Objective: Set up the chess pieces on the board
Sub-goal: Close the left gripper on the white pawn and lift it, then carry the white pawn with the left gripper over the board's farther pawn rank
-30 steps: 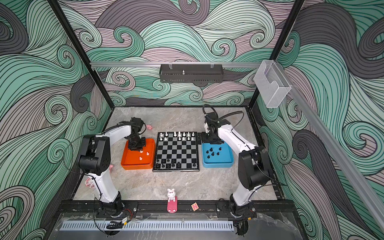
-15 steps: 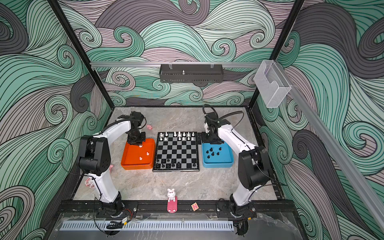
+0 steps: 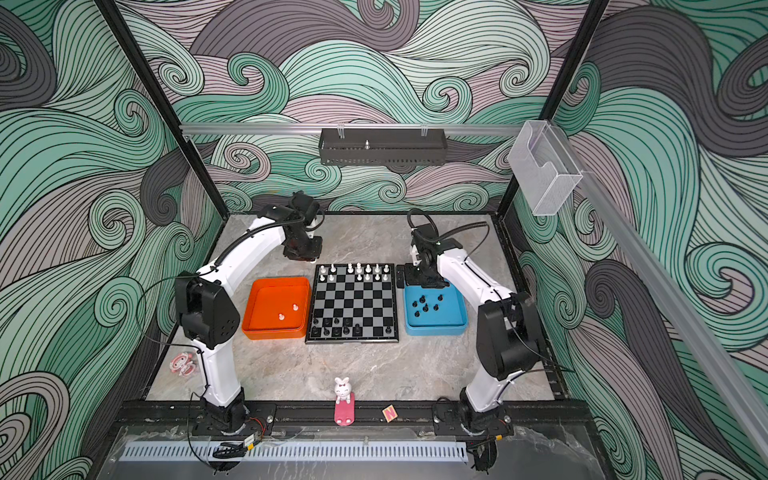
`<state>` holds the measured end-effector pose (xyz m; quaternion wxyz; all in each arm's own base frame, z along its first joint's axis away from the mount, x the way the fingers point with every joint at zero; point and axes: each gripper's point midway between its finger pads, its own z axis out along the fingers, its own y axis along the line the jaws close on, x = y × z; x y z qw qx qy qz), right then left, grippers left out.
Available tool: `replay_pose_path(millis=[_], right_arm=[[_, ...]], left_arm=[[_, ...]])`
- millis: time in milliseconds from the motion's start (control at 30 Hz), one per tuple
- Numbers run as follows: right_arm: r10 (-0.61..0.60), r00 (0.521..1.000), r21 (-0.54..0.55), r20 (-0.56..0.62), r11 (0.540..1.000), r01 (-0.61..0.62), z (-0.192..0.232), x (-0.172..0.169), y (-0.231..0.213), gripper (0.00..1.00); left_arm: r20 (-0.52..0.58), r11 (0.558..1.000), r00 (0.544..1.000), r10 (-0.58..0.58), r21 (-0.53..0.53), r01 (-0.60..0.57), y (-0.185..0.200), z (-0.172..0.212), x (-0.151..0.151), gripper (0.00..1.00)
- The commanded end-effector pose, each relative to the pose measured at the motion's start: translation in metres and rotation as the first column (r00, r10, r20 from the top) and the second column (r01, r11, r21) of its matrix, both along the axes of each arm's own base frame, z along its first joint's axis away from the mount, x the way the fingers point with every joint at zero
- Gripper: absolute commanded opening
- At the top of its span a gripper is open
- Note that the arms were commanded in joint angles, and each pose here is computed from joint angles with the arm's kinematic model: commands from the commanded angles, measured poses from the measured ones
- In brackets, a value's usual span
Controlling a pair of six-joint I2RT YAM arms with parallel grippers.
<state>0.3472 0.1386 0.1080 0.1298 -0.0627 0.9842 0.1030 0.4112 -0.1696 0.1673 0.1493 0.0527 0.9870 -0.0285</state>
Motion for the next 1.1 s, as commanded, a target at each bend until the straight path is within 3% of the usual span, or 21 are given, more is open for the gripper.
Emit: replay_pose_path(millis=[0, 333, 1067], right_arm=[[-0.004, 1.0, -0.004, 0.006, 1.0, 0.004, 0.002, -0.004, -0.007, 1.0], [-0.025, 1.0, -0.004, -0.001, 1.0, 0.025, 0.0, -0.008, -0.016, 1.0], [-0.032, 0.999, 0.001, -0.033, 0.999, 0.032, -0.01, -0.005, -0.019, 1.0]], left_arm=[[-0.045, 0.998, 0.997, -0.059, -0.022, 0.058, -0.025, -0.004, -0.002, 0.17], [-0.037, 0.994, 0.995, -0.096, -0.048, 0.094, -0.059, -0.021, 0.023, 0.18], [-0.086, 0.996, 0.992, -0.091, -0.03, 0.088, -0.068, -0.078, 0.04, 0.18]])
